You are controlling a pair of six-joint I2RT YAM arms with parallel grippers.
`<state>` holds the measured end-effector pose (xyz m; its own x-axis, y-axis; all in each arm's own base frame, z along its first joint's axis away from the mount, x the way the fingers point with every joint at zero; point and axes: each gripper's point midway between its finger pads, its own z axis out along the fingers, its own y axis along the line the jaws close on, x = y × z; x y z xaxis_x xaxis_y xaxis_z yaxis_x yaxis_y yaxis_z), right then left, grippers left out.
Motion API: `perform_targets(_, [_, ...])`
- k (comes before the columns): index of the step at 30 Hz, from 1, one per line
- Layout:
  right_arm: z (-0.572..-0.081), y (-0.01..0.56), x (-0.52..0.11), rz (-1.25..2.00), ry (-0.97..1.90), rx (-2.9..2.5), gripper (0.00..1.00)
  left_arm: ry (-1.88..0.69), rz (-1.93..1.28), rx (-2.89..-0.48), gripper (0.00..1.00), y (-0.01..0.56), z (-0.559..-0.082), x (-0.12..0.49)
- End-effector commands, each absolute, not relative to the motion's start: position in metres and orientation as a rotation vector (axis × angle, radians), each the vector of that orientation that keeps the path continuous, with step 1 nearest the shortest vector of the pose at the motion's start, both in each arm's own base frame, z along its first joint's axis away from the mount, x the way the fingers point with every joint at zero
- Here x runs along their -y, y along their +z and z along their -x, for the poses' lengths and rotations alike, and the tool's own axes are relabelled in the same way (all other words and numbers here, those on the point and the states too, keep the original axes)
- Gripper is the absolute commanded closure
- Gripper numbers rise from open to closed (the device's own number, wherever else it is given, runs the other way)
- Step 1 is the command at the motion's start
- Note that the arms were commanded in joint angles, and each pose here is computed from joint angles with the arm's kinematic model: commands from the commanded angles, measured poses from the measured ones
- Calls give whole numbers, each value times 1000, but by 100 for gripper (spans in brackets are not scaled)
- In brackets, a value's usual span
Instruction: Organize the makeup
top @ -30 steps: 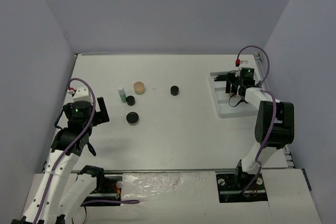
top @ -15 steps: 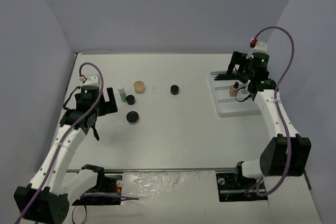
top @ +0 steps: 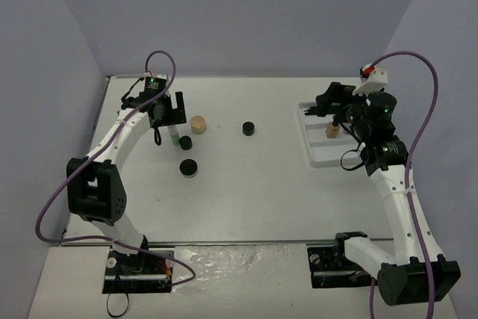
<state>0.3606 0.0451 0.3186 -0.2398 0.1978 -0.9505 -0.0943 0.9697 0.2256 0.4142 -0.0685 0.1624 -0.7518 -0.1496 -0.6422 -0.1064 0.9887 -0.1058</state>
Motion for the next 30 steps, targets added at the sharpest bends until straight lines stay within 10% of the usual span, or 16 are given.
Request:
perform_targets(1, [-353,325,-52,-32,285,-1752,0,-81,149,-2451,6,158,-444,70])
perform_targets(16, [-345,312,-50,-7,241,-1764,0,-51,189,-2546,25,129,-449,69])
perform_targets(30, [-342,311,-54,12,240,-1761,0,-67,210,-2551,67,127,-447,72])
